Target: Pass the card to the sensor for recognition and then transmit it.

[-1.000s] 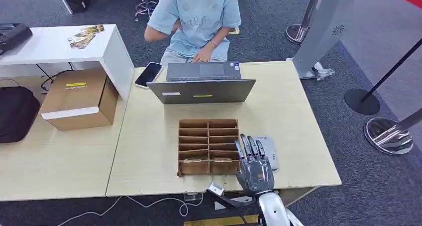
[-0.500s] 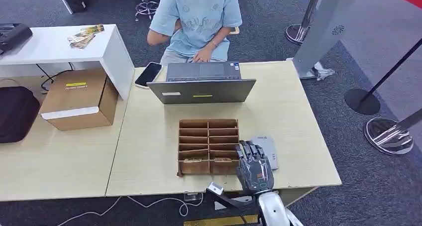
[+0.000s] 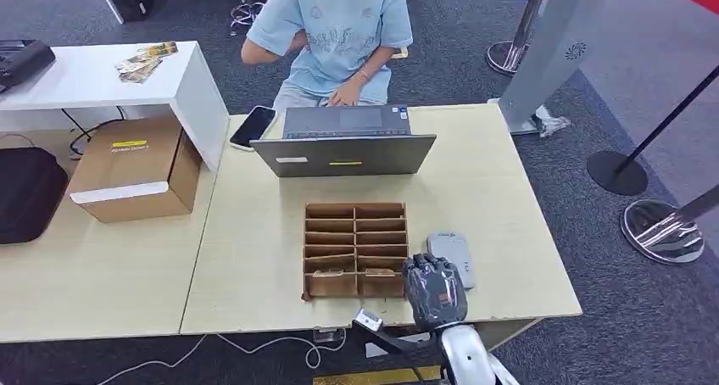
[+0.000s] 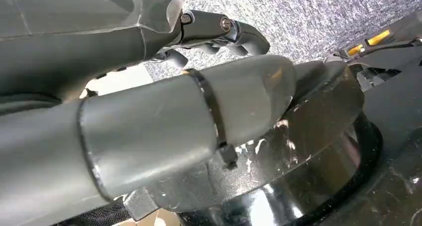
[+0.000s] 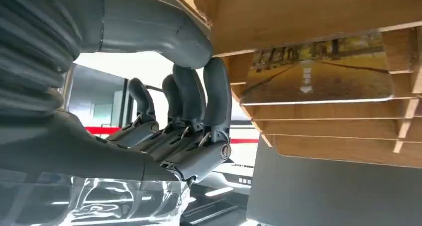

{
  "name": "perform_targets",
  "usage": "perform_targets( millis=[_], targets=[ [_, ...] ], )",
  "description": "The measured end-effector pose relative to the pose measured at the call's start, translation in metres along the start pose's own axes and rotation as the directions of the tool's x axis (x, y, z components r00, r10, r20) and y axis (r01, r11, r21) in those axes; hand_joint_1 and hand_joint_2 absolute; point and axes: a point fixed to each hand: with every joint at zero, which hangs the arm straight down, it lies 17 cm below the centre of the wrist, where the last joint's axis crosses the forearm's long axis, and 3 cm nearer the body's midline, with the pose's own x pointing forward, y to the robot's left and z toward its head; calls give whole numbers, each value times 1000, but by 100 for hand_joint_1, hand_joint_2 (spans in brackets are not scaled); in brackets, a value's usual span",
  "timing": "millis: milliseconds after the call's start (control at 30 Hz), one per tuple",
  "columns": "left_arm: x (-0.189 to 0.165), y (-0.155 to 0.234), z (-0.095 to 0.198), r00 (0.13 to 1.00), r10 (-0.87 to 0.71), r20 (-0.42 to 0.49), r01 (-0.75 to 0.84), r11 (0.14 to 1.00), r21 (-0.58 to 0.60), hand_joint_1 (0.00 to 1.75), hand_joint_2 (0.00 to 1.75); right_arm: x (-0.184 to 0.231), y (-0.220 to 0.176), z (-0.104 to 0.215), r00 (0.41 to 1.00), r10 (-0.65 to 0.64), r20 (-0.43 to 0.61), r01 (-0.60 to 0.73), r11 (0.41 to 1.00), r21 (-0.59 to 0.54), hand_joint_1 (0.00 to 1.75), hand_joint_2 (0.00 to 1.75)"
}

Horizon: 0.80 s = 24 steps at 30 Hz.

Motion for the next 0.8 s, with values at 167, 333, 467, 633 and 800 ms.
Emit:
perform_targets(
  millis=[167,333,467,633,800],
  targets=[
    [0,0,0,1000,4,0,-4,1000,-3,0,0,2,-4,-5,1000,-2,9,2,1000,-11,87,175],
    [0,0,0,1000,6,-1,-6,1000,-4,0,0,5,-5,-8,1000,-3,17,3,1000,-13,86,175],
    [0,0,0,1000,10,-1,-10,1000,-5,0,0,6,-5,-9,1000,-4,19,4,1000,-14,84,175],
    [-1,-1,0,1000,17,-2,-17,1000,-6,0,0,7,-6,-11,1000,-4,21,5,1000,-15,89,175],
    [-1,-1,0,1000,19,-2,-19,1000,-9,0,0,8,-5,-12,1000,-6,23,6,1000,-14,89,175]
  ],
)
